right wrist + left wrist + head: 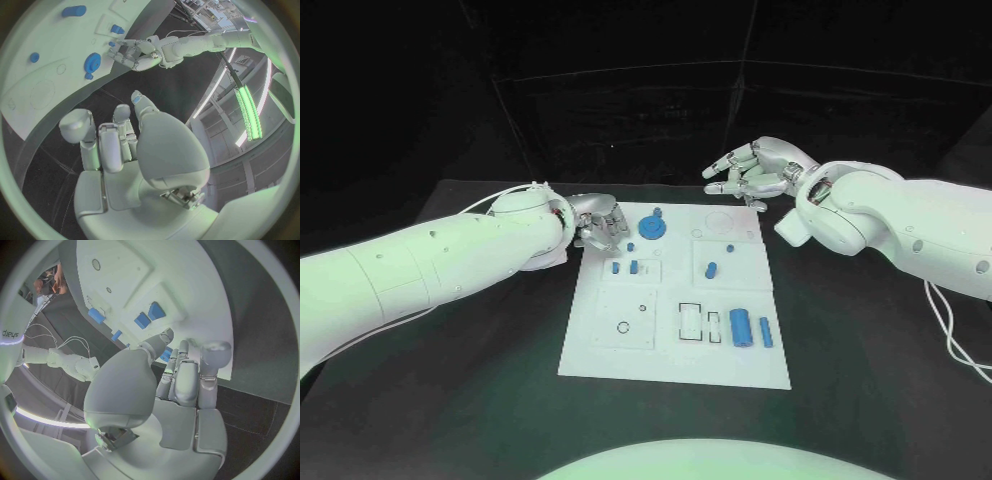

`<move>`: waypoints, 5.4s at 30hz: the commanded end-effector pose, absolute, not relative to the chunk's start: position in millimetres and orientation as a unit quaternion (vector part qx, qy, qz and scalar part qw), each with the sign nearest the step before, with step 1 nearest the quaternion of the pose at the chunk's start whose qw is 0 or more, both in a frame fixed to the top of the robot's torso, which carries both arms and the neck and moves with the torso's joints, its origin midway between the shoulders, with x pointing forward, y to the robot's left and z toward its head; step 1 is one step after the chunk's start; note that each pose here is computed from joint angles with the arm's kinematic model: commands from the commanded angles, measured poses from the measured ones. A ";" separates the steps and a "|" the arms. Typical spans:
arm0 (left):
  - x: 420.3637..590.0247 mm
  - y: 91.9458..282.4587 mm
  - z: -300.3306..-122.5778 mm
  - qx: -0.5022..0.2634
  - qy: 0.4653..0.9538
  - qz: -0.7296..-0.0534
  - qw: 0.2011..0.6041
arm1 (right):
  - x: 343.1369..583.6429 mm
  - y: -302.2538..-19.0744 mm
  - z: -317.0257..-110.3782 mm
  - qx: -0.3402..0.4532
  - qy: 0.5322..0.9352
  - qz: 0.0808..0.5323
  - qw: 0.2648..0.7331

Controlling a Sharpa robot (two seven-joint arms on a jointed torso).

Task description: Assemble the parts on the task board

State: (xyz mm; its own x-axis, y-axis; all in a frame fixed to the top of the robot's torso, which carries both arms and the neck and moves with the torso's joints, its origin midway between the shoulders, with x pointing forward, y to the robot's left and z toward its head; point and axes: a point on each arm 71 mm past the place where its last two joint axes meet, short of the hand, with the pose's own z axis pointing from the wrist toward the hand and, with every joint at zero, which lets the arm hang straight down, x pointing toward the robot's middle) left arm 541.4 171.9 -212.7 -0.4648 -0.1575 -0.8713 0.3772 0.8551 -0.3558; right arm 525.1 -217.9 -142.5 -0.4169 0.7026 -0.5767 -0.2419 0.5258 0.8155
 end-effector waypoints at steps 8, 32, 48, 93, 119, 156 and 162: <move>539.8 200.4 -201.1 -0.014 0.776 -0.316 0.546 | 525.4 -239.1 -141.4 0.060 0.722 0.349 0.594; 504.0 228.9 -172.8 -0.366 0.555 -0.620 0.416 | 504.5 -228.8 -174.9 -0.138 0.755 0.150 0.623; 501.2 229.1 -173.5 -0.371 0.553 -0.623 0.411 | 496.3 -211.1 -192.3 -0.155 0.774 0.164 0.591; 504.7 237.1 -176.1 -0.379 0.558 -0.611 0.414 | 497.4 -199.0 -209.3 -0.146 0.779 0.167 0.586; 506.2 240.1 -176.9 -0.381 0.558 -0.607 0.417 | 474.1 -208.8 -182.2 -0.119 0.742 0.201 0.628; 508.9 227.1 -176.6 -0.387 0.551 -0.609 0.420 | 417.3 -69.5 -211.2 -0.172 0.726 0.379 0.548; 508.9 226.6 -176.4 -0.390 0.548 -0.609 0.420 | 417.1 -64.8 -219.4 -0.178 0.729 0.373 0.546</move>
